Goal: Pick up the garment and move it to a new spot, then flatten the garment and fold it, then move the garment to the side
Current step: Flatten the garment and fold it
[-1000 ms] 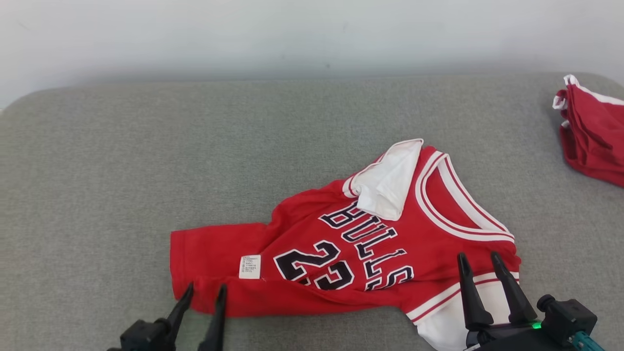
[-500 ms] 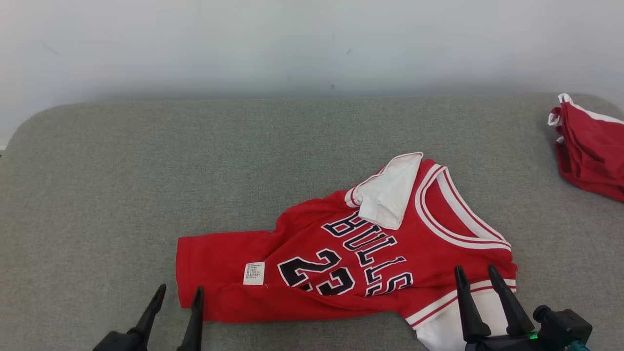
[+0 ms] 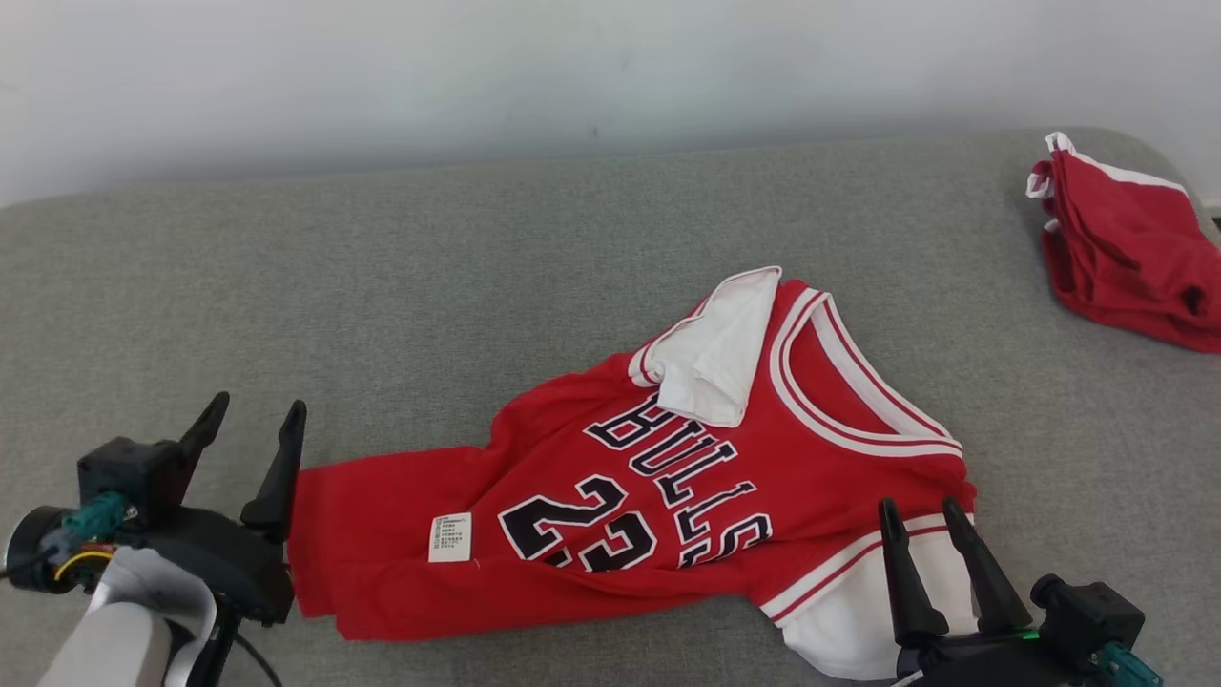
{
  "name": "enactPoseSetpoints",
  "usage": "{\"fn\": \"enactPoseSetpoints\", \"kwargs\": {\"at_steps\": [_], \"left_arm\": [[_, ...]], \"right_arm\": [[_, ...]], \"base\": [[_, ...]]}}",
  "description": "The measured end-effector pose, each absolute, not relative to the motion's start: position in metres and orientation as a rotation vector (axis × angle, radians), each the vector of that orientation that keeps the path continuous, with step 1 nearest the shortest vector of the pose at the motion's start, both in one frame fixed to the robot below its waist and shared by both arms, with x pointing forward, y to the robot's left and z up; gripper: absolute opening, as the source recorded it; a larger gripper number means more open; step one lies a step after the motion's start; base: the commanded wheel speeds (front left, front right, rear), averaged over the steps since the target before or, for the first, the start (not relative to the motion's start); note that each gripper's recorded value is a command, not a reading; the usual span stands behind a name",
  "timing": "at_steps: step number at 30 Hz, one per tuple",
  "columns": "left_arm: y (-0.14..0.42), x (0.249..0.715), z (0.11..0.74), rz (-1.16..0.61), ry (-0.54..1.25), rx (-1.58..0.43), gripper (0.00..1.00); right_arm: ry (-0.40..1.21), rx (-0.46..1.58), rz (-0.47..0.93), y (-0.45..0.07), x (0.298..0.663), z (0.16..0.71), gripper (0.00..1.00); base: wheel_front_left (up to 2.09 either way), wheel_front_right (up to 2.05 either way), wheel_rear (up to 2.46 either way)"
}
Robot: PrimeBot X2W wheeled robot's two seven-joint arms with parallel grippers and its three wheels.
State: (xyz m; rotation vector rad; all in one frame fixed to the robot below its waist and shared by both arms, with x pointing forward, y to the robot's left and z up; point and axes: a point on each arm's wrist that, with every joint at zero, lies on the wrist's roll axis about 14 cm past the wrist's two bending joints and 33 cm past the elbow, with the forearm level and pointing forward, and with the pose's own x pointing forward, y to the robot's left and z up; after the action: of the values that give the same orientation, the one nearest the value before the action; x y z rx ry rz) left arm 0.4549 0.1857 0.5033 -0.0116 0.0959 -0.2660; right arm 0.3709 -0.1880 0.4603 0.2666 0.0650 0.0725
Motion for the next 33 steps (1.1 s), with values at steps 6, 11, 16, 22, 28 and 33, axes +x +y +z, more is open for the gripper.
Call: {"fn": "enactPoseSetpoints", "kwargs": {"at_steps": [6, 11, 16, 22, 28, 33], "left_arm": [[0.187, 0.468, 0.478, -0.284, 0.247, -0.017, 1.00], [0.186, 0.467, 0.441, -0.306, 0.432, -0.040, 1.00], [0.181, 0.459, 0.417, -0.318, 0.556, -0.083, 1.00], [0.189, 0.449, 0.401, -0.286, 0.682, -0.102, 1.00], [0.174, 0.444, 0.402, -0.316, 0.724, -0.193, 0.00], [0.167, 0.456, 0.417, -0.341, 0.652, -0.180, 0.00]], "right_arm": [[0.076, 0.281, 0.038, -0.195, 0.371, 0.455, 1.00], [0.093, 0.288, -0.013, -0.208, 0.368, 0.448, 1.00], [0.105, 0.289, -0.034, -0.213, 0.366, 0.443, 1.00], [0.108, 0.291, -0.035, -0.212, 0.368, 0.442, 1.00], [0.110, 0.293, -0.027, -0.209, 0.370, 0.441, 1.00], [0.108, 0.288, -0.024, -0.210, 0.373, 0.442, 1.00]], "base": [[0.00, 0.00, 0.00], [0.00, 0.00, 0.00], [0.00, 0.00, 0.00], [0.00, 0.00, 0.00], [0.00, 0.00, 0.00], [0.00, 0.00, 0.00]]}}
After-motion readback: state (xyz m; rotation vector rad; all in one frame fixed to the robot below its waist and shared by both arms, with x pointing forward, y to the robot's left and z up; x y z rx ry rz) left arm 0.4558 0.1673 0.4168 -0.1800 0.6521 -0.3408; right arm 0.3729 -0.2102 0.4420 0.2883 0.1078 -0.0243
